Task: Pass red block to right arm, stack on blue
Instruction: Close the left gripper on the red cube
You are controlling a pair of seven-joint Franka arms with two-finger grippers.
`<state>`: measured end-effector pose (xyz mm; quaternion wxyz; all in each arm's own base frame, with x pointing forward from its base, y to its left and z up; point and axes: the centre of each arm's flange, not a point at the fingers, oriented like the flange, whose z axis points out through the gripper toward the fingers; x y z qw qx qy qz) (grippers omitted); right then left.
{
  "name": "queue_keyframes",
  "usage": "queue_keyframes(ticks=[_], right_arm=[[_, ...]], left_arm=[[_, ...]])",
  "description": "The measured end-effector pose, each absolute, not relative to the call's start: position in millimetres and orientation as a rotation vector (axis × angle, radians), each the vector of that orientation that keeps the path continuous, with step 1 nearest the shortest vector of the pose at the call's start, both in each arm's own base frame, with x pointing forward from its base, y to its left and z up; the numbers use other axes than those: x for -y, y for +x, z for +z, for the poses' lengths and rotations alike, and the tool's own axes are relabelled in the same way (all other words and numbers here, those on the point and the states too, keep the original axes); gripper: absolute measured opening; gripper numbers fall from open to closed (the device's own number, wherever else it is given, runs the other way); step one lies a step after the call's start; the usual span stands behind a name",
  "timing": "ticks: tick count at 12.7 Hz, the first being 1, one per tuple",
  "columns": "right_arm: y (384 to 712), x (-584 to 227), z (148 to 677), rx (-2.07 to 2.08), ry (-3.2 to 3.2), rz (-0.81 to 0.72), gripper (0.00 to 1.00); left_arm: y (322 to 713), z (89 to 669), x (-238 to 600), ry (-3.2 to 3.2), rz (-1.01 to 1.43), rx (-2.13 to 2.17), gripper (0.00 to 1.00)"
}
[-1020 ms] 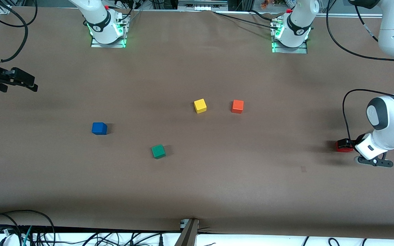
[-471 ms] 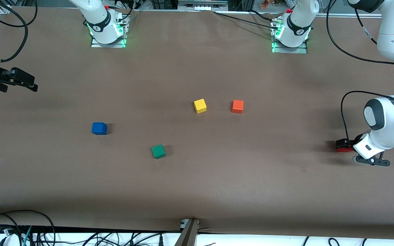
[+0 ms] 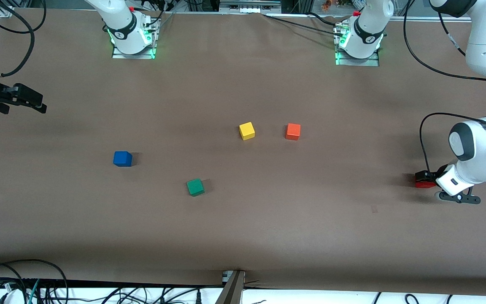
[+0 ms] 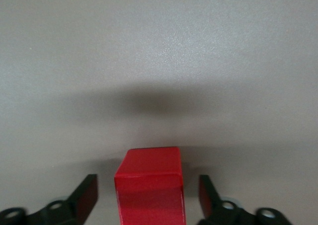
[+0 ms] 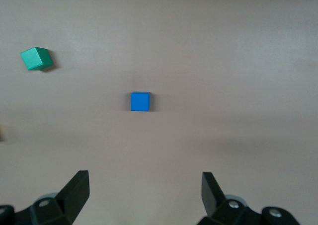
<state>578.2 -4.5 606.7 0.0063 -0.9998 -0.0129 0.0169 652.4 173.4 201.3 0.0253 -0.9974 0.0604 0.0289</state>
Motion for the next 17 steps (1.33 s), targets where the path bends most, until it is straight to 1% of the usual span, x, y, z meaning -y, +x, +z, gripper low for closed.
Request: queue_keyframes(ticks=[1,2,3,8,10,14,17], right_arm=[[578,4,607,0.04,-3.128,0.053,1.0],[578,4,607,0.041,-3.128,0.053,1.0],[578,4,607,0.041,-3.128,0.053,1.0],[578,4,607,0.042,-3.128,0.046,1.0],[579,3,608,0.046,-3.128,0.043,1.0],[579,1,609,0.05,-3.129,0.034,1.0],[579,1,609,0.05,-3.129,0.032,1.0]], left_arm=[[652,201,-172,-3.085,0.092,-0.189,0.69],[652,201,-172,-3.086,0.093,-0.191,0.59],[653,202,-171,-3.087,0.092,-0.192,0.55],[653,203,-170,-3.087,0.089,-0.193,0.55],[658,213,-166,-3.088,0.065,-0.204,0.55],[671,262,-140,-3.089,-0.024,-0.285,0.55],[675,297,-114,-3.092,-0.042,-0.488,0.55]])
